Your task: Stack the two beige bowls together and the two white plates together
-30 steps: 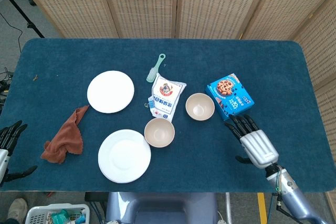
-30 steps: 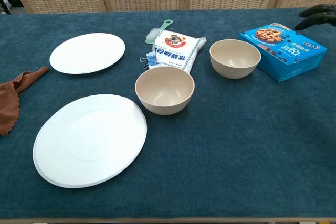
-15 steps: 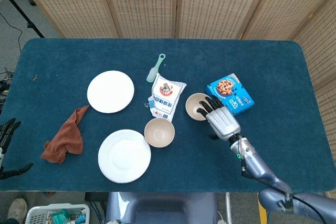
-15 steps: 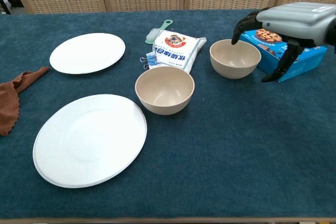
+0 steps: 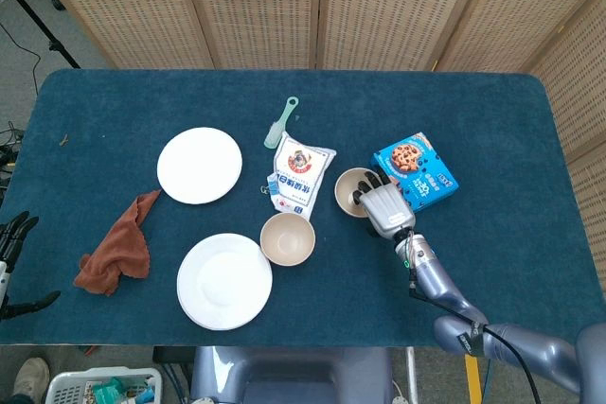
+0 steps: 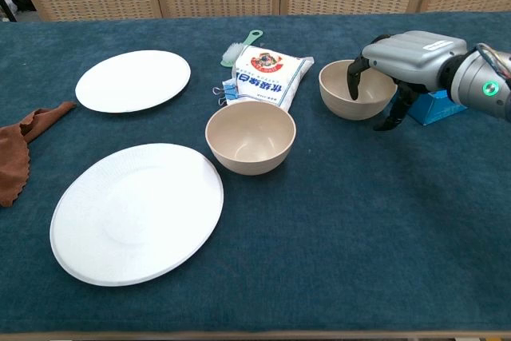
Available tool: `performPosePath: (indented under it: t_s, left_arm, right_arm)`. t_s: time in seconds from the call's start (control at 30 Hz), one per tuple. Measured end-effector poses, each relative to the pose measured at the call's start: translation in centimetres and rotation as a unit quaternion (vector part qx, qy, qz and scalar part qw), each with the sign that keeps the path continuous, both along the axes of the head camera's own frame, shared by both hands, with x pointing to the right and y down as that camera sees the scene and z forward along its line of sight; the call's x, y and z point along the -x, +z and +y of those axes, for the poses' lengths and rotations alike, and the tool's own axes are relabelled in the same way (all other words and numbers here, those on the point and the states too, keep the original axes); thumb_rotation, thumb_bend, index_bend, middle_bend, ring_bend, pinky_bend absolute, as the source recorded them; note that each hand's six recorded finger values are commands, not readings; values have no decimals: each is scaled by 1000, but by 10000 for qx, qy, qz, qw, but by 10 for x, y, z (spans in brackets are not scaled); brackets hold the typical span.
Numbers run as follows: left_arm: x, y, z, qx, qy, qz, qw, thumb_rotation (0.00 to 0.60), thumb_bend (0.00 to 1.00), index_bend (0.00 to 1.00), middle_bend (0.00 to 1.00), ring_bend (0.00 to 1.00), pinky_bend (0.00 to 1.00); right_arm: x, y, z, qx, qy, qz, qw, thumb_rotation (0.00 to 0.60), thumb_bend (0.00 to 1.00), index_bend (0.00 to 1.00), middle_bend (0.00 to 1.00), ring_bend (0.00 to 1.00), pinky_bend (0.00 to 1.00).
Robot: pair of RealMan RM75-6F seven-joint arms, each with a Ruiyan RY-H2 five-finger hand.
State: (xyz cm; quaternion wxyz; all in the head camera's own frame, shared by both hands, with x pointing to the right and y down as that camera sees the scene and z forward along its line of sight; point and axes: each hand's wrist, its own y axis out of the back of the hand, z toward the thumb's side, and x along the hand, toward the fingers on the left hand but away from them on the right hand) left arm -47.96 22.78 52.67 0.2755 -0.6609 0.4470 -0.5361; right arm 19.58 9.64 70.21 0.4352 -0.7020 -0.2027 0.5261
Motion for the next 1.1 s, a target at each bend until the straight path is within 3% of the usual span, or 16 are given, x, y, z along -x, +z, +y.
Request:
performPosePath:
  t_s: [0.13,0.5,0.8,1.1]
  left_arm:
    - [0,1,0,8,-23,21,10000,600,6,0,0,0,0]
    - [1,0,-1,-11,-47,30,10000,600,7,0,0,0,0]
    - [-1,-1,0,-26,-12,50,10000,600,7,0,0,0,0]
    - [-4,-3,2,-34,44,101,9999,600,7,0,0,0,0]
  right_arm:
    - [3,3,-1,-122,-23,-113,9999,600,402,544,424,255,81]
    - [4,-6,2,-567,-240,-437,9971,600,432,624,501,311,114]
    - [7,-39,7,-1023,-554,-755,9903,600,444,627,504,313,116]
    - [49,-90,25,-1224,-1095,-1292,9779,600,457,629,506,313,116]
